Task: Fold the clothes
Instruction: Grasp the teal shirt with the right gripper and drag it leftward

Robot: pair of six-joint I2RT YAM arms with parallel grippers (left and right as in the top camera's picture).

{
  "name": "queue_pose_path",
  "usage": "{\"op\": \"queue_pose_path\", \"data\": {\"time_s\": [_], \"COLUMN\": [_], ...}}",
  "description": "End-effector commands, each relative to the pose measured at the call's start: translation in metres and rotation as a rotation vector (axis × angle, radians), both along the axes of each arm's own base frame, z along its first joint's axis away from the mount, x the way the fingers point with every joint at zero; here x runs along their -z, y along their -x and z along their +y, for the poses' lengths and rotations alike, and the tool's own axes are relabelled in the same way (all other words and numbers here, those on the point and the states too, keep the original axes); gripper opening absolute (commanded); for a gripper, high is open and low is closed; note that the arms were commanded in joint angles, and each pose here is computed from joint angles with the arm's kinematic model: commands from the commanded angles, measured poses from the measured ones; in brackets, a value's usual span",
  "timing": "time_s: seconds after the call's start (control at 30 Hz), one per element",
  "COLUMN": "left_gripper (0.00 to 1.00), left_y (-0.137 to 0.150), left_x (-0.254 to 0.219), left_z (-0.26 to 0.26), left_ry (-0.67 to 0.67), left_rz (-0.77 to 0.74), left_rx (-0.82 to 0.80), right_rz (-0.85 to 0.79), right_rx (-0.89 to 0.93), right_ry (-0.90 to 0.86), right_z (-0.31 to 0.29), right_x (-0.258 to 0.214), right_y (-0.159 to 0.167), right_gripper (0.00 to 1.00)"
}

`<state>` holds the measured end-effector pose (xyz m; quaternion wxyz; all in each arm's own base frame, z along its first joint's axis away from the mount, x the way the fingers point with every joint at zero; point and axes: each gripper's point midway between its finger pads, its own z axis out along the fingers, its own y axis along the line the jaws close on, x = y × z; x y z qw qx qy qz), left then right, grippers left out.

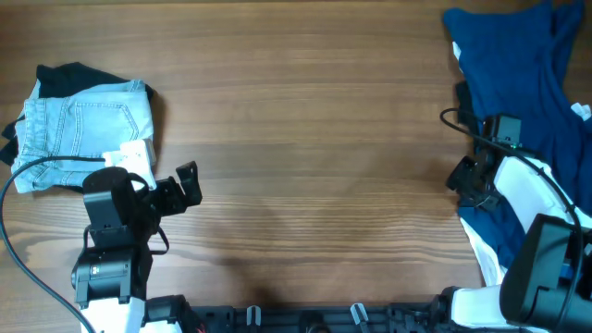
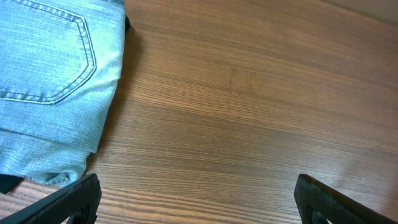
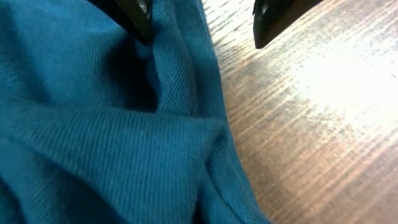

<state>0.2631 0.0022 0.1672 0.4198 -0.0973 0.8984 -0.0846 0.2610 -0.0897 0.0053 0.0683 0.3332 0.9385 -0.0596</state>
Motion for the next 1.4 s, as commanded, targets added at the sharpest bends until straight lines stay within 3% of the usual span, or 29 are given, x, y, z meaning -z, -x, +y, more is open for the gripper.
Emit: {"op": "queue_pose_path", "data": {"time_s": [0.0,0.03,0.07,0.1,0.27,0.37,0.4,0.43,0.5,0.67,0.8,0.9,0.93,0.97,1.0,1.03,1.07,1.2,1.37], "left_gripper": [1.0,1.0,1.0,1.0,1.0,1.0,1.0,1.0,1.0,1.0,1.0,1.0,1.0,1.0,1.0,1.0,1.0,1.0,1.0], "left_y": [-0.003,-0.003,-0.003,-0.003,-0.003,-0.005,-0.005,-0.006,-0.006,-0.006,-0.006,-0.006,-0.006,-0.006,-0.006,-0.006,-0.006,-0.009,-0.017], "left_x": [-0.011,-0.011,-0.011,-0.011,-0.011,-0.013,-0.014,-0.014,-0.014,-0.014,-0.014,-0.014,-0.014,-0.014,-0.014,-0.014,-0.014,-0.02,-0.006], "left_z": [-0.004,-0.004,-0.004,-0.004,-0.003,-0.003,-0.002,-0.002,-0.002,-0.002,-0.002,-0.002,-0.002,-0.002,-0.002,-0.002,-0.002,-0.014,-0.042], "left_ry": [0.014,0.014,0.014,0.014,0.011,0.008,0.008,0.007,0.007,0.007,0.007,0.007,0.007,0.007,0.007,0.008,0.008,0.048,0.273], "left_rz": [-0.025,-0.025,-0.025,-0.025,-0.026,-0.036,-0.04,-0.043,-0.043,-0.043,-0.043,-0.043,-0.043,-0.043,-0.043,-0.043,-0.043,-0.07,0.017], "left_rx": [0.012,0.012,0.012,0.012,0.009,0.007,0.007,0.007,0.007,0.007,0.007,0.007,0.007,0.007,0.007,0.007,0.007,0.061,0.1], "right_rz": [0.041,0.04,0.027,0.019,-0.081,-0.388,-0.553,-0.642,-0.714,-0.588,-0.686,-0.788,-0.802,-0.796,-0.773,-0.743,-0.719,-0.677,-0.619], "right_rx": [0.001,0.003,0.01,0.009,-0.064,-0.378,-0.609,-0.713,-0.827,-1.118,-1.281,-1.301,-1.303,-1.302,-1.282,-1.251,-1.199,-0.854,-0.61], "right_ry": [0.021,0.024,0.026,0.028,0.017,-0.114,-0.203,-0.235,-0.273,-0.447,-0.504,-0.545,-0.56,-0.564,-0.559,-0.52,-0.446,-0.208,-0.128], "right_z": [-0.003,-0.003,-0.004,-0.004,-0.003,0.038,0.076,0.1,0.137,0.243,0.338,0.387,0.402,0.406,0.405,0.395,0.377,0.254,0.144], "right_x": [0.008,0.008,0.008,0.007,-0.041,-0.139,-0.192,-0.228,-0.255,-0.235,-0.218,-0.204,-0.193,-0.183,-0.172,-0.164,-0.159,-0.193,-0.215], "right_y": [0.011,0.011,0.008,0.006,-0.02,-0.066,-0.073,-0.067,-0.051,-0.015,-0.052,-0.084,-0.093,-0.098,-0.103,-0.108,-0.116,-0.131,-0.104], "right_gripper": [0.46,0.38,0.12,0.04,0.04,0.04,0.04,0.04,0.04,0.04,0.04,0.05,0.08,0.17,0.37,0.72,0.98,1.0,1.0]}}
